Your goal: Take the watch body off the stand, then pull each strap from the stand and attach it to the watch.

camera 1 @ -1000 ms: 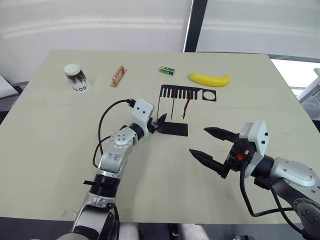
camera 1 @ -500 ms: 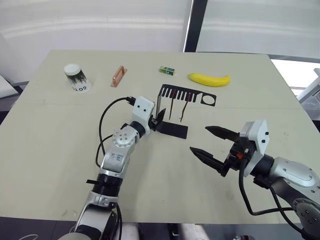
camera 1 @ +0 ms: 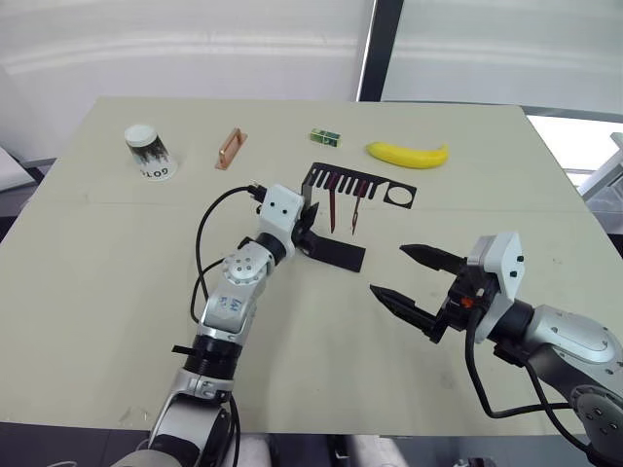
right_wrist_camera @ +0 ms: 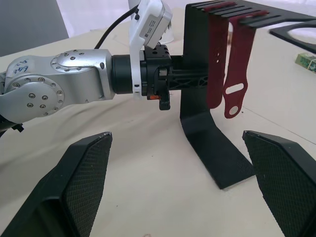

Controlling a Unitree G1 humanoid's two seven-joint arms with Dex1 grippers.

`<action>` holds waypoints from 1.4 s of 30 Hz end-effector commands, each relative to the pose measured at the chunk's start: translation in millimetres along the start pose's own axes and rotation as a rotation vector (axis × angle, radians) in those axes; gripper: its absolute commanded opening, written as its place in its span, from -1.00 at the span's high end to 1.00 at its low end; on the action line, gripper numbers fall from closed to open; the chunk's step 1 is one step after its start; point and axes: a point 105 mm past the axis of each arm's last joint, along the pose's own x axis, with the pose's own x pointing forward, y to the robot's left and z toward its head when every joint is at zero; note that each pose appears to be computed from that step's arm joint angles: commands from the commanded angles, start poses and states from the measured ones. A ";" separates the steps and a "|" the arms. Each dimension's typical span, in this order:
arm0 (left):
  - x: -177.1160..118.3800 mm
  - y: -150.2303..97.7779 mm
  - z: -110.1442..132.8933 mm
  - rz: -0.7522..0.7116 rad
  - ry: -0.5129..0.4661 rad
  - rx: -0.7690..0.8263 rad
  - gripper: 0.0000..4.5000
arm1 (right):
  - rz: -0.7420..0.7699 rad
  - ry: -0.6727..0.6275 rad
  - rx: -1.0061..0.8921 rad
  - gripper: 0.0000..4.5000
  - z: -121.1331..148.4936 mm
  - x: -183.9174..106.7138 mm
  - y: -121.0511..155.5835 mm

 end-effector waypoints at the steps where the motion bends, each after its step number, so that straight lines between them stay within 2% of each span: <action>1: 0.1 3.4 13.8 0.026 -0.046 0.049 0.97 | -0.033 -0.037 -0.036 -1.00 12.3 -2.7 -5.6; 8: 0.0 7.1 14.9 0.073 -0.042 0.077 0.97 | -0.026 -0.037 -0.036 -1.00 14.1 -1.8 -5.0; 13: 3.3 15.9 8.3 0.173 -0.011 0.007 0.97 | -0.029 -0.062 0.016 -1.00 16.2 0.1 0.0; 18: 9.0 13.0 8.1 0.198 -0.015 -0.025 0.97 | -0.035 -0.041 0.020 -1.00 14.1 6.9 8.0; 22: 10.5 6.0 4.5 0.208 -0.003 -0.046 0.97 | -0.152 -0.046 0.049 -1.00 14.0 20.7 0.0; 28: 11.4 0.6 6.8 0.221 -0.010 -0.048 0.97 | -0.228 -0.048 0.071 -1.00 12.1 32.4 -1.8; 34: 12.4 -3.4 9.7 0.222 -0.020 -0.038 0.97 | -0.395 -0.076 0.080 -1.00 15.9 59.6 -14.5; 38: 11.7 -5.5 10.9 0.221 -0.024 -0.031 0.97 | -0.418 -0.088 0.066 -1.00 19.5 75.4 -9.1; 42: 12.0 -4.3 13.2 0.220 -0.030 -0.020 0.97 | -0.492 -0.103 0.066 -1.00 22.9 84.4 -17.1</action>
